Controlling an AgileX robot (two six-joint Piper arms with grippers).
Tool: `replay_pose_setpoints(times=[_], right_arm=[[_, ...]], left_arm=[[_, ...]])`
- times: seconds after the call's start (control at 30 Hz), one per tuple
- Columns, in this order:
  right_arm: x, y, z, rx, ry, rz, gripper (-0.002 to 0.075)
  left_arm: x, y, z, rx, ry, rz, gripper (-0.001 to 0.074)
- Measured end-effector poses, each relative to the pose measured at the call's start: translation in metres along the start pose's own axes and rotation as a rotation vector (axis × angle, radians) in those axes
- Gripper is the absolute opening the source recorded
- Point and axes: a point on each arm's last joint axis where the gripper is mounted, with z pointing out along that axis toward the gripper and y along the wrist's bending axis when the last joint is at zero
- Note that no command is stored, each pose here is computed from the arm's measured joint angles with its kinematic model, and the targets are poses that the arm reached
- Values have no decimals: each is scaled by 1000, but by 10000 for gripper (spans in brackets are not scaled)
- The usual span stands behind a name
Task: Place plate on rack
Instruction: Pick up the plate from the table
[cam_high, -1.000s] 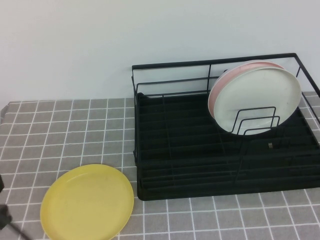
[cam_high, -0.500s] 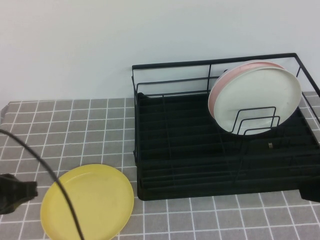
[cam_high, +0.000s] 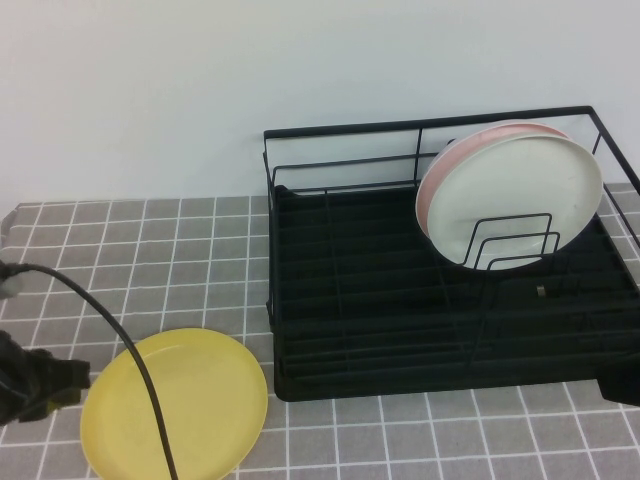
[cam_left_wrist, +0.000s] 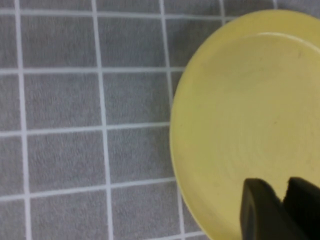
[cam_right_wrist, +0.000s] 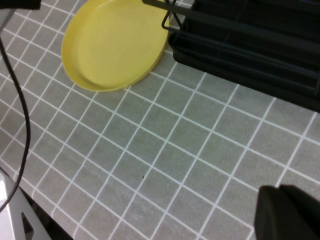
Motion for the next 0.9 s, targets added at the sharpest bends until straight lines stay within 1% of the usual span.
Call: replay_pose_setpoints(times=[0.1,0.23,0.43,0.63,0.9], right_arm=[[0,0,0,0,0,0,-1],[0,0,0,-2,5,0,-1],[3,1,0,-14,34,0,-1],[4,5,0,-56,45,24,-1],[4,7,0,-73,47,33,-1]], left_arm=[[1,4,11,-2,43,-44,153],[3,9,24,-8,87,-63,183],[4,17,44,-32,127,-109,189],[-7,22,60,-35,159,-186,190],[-22,28,82,-26,220,-184,191]])
